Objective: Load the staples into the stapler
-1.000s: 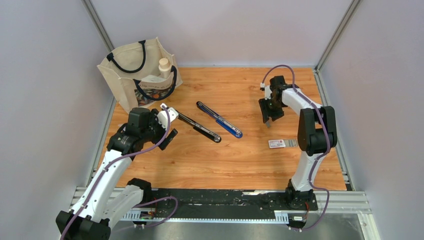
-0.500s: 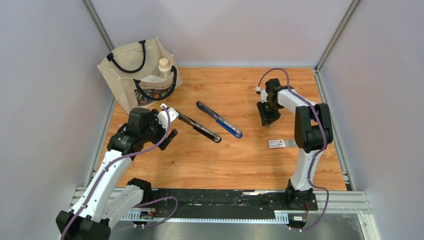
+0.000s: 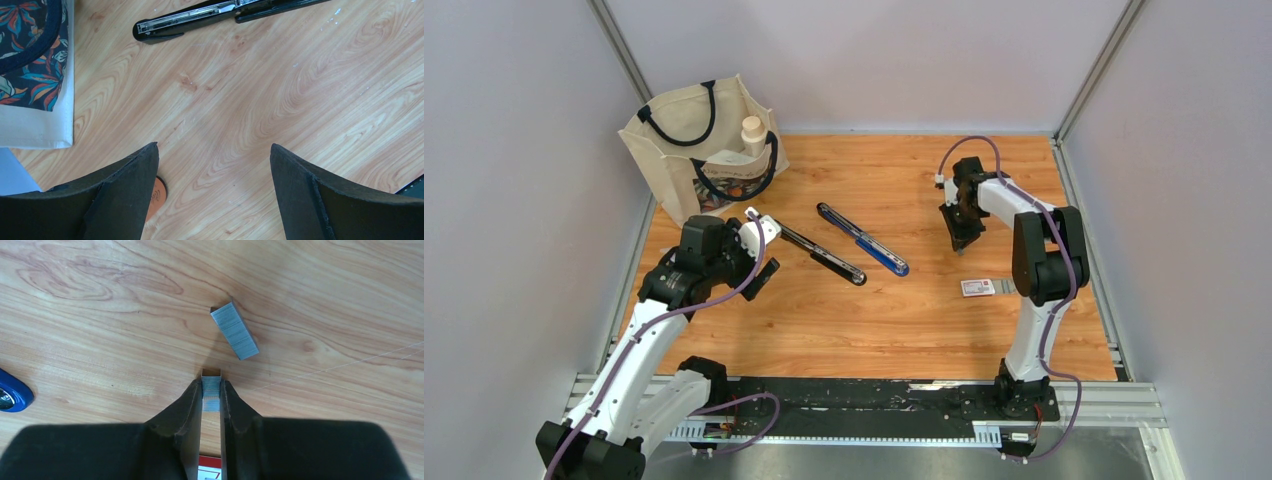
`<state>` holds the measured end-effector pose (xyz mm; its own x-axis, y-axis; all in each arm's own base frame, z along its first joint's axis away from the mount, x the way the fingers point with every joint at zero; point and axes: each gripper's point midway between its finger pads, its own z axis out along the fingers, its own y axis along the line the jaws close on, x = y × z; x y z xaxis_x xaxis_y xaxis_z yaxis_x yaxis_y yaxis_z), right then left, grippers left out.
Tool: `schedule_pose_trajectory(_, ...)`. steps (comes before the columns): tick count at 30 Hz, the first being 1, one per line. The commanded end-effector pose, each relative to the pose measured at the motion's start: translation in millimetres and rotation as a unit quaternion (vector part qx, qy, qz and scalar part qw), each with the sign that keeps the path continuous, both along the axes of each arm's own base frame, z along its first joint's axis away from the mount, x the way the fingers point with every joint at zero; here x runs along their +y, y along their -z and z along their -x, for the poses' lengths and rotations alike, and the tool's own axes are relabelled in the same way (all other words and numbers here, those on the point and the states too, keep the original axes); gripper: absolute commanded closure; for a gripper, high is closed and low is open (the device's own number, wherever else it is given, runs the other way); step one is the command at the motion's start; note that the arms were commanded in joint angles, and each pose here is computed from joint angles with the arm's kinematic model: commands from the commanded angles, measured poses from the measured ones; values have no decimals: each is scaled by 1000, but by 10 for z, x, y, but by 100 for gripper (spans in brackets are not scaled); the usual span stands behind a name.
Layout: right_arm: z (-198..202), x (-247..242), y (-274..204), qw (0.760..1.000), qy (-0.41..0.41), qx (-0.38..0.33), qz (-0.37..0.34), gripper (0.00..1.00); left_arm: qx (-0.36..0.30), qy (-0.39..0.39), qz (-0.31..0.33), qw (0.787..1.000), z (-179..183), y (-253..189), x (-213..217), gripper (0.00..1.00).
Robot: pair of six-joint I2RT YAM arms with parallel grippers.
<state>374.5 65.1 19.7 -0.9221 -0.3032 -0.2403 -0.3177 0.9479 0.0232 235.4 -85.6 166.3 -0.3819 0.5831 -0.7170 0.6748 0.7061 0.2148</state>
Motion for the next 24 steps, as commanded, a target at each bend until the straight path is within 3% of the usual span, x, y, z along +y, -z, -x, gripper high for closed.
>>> schedule_pose_trajectory(1,-81,35,-23,1000,-18,-18,2,83,-18,7,2,1000,-47,-56,-9,10)
schedule_pose_trajectory(9,-125,215,-358,998,-37,-59,-9,83,-19,5,-10,1000,-53,-69,29,10)
schedule_pose_trajectory(15,-160,515,-768,992,-68,-102,-27,83,-6,7,19,1000,-7,-156,79,10)
schedule_pose_trajectory(24,-151,1414,-1268,975,-141,-151,-75,83,20,-70,55,996,2,-13,469,10)
